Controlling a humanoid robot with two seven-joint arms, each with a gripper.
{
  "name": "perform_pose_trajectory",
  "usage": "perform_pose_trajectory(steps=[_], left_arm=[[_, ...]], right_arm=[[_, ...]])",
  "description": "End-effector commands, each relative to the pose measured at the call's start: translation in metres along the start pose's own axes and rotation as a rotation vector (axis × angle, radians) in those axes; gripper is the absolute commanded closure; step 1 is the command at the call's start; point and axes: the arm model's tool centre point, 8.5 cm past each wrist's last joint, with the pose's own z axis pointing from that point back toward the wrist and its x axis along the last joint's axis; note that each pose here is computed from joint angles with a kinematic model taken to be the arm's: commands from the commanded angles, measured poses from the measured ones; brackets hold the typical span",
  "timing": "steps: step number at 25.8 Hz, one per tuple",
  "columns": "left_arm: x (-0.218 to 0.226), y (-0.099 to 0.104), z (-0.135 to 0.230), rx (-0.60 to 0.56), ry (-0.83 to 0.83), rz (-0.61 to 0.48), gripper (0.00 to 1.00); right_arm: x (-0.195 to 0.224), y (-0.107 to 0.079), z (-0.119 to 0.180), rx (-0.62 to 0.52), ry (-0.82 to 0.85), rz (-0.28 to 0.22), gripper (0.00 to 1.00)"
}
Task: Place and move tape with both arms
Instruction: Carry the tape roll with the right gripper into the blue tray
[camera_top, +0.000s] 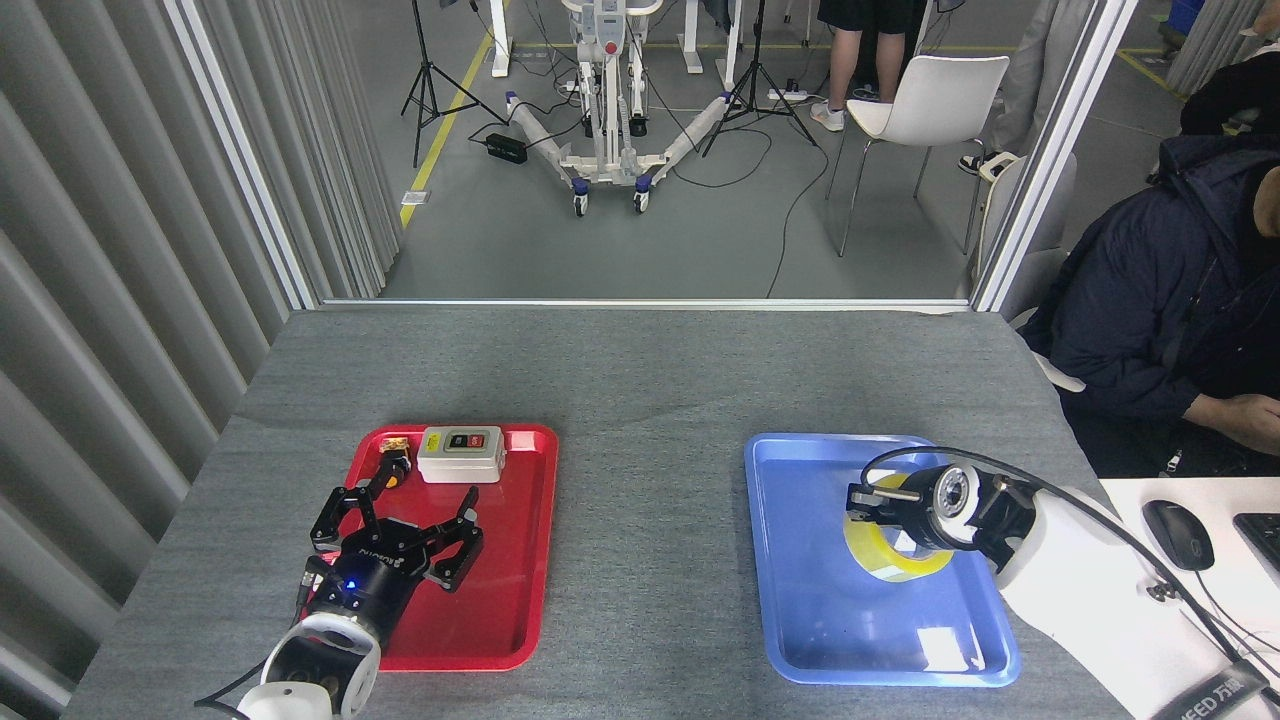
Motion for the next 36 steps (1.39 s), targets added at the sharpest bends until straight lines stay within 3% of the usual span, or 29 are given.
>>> perform_pose_trajectory(steps=[1, 4, 8, 16, 24, 31, 36], left_arm=[[-0.009, -0.007, 0.000, -0.073, 0.098, -0.002, 0.00], [-0.010, -0.007, 0.000, -0.074, 0.109, 0.001, 0.00], [-0.013, -0.007, 0.002, -0.057, 0.117, 0.010, 0.00], [-0.017, -0.012, 0.016, 0.023, 0.145, 0.085, 0.00], [-0.017, -0.014, 0.018, 0.021, 0.143, 0.084, 0.00], [-0.017, -0.015, 0.020, 0.021, 0.142, 0.089, 0.00], [-0.015, -0.015, 0.020, 0.018, 0.132, 0.090, 0.00]], right_arm=[[0.010, -0.009, -0.006, 0.046, 0.041, -0.045, 0.98], [0.018, -0.013, -0.013, 0.090, 0.091, -0.054, 0.98], [0.018, -0.013, -0.026, 0.131, 0.112, -0.120, 0.97], [0.016, -0.009, -0.035, 0.134, 0.131, -0.130, 0.95], [0.016, -0.001, -0.046, 0.146, 0.137, -0.134, 0.75], [0.017, 0.001, -0.047, 0.147, 0.137, -0.134, 0.72], [0.016, 0.001, -0.047, 0.146, 0.136, -0.137, 0.53]])
